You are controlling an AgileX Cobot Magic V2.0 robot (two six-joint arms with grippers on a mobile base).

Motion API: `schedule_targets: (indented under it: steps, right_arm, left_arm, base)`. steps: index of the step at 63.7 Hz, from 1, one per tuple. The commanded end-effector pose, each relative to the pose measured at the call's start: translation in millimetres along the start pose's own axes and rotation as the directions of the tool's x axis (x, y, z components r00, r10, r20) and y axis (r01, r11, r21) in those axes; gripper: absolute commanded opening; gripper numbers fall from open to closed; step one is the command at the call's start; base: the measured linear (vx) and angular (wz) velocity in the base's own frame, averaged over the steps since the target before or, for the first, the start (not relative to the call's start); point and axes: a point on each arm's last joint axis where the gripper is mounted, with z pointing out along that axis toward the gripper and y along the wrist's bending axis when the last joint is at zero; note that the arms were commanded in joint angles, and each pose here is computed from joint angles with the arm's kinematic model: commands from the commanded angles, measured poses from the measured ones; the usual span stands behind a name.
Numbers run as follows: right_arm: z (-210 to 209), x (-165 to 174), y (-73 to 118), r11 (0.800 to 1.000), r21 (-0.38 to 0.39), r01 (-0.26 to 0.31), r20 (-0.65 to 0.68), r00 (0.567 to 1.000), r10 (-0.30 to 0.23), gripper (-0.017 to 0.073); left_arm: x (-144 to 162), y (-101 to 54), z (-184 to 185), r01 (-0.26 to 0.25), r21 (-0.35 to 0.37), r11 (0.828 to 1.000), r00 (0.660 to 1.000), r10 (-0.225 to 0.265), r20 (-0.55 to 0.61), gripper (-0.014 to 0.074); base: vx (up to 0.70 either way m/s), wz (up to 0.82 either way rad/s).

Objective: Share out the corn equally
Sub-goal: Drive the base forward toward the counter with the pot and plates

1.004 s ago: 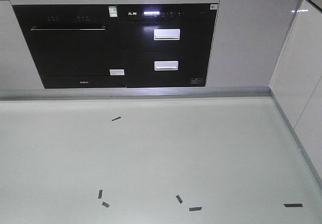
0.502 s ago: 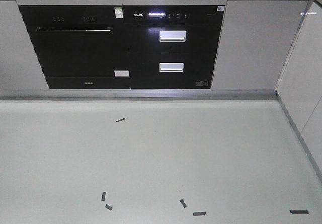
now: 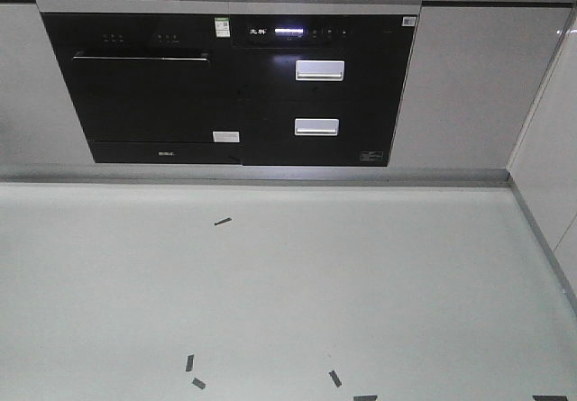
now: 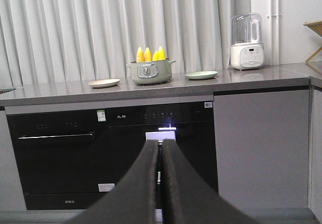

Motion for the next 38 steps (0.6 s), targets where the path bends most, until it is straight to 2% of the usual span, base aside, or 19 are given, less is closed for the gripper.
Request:
schedule_targets:
  steps: [1,38]
  right_arm:
    - [-0.4,-3.9,-0.6,1.000,0.009,0.020,0.064,0.998,-0.020,-0.0003]
    - [-0.4,-3.9,-0.6,1.000,0.009,0.020,0.064,0.998,-0.020,-0.0003]
  left_arm:
    - [-2.8,0.1,-0.4,0.008,0.004,1.000,0.997,-0.008,0.079,-0.0006]
    - [-2.8,0.1,-0.4,0.008,0.004,1.000,0.997,-0.008,0.079,-0.0006]
  base:
    - [0.11,0.00]
    - [0.14,-0.04]
